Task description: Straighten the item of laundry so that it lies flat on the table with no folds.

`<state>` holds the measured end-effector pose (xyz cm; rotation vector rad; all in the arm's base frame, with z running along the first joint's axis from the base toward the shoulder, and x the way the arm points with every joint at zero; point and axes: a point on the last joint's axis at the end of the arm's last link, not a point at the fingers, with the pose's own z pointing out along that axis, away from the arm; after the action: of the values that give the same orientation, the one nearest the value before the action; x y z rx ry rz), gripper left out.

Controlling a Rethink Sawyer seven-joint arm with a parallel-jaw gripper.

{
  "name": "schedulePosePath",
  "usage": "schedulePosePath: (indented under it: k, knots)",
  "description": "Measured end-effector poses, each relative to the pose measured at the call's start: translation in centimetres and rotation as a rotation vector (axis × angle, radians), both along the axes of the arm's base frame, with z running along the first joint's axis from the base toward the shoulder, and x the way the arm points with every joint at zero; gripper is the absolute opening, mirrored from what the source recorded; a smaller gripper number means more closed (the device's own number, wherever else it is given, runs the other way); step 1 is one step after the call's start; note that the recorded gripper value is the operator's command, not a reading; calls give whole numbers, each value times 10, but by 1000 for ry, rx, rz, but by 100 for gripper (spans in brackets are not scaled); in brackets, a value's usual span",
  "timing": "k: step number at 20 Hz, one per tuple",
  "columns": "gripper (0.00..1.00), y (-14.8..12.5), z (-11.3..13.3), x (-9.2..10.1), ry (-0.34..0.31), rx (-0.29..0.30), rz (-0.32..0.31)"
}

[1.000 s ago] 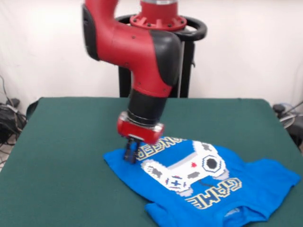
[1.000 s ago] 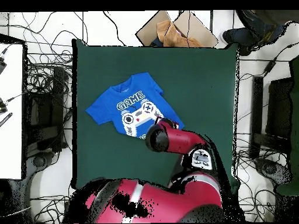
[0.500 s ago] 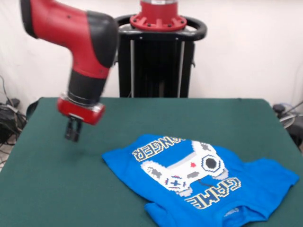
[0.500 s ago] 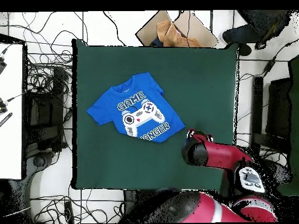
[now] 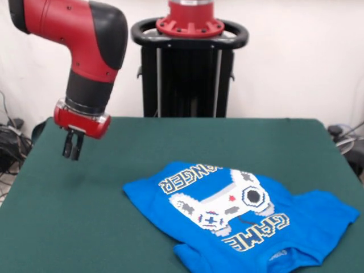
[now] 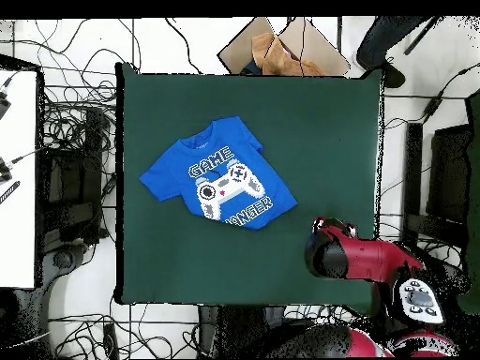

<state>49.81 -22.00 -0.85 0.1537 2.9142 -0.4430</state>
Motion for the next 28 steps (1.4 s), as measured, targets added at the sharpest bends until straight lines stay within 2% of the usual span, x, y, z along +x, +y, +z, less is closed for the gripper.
schedulePosePath:
  k: [5,6,12,19,28]
  knots:
    - [0,12,-3,10,-16,101,-63]
    - [100,27,-5,15,4,165,-104]
    - [100,51,-5,23,27,211,-119]
    - [100,92,-9,32,39,246,-103]
    - [100,148,-39,38,32,276,-43]
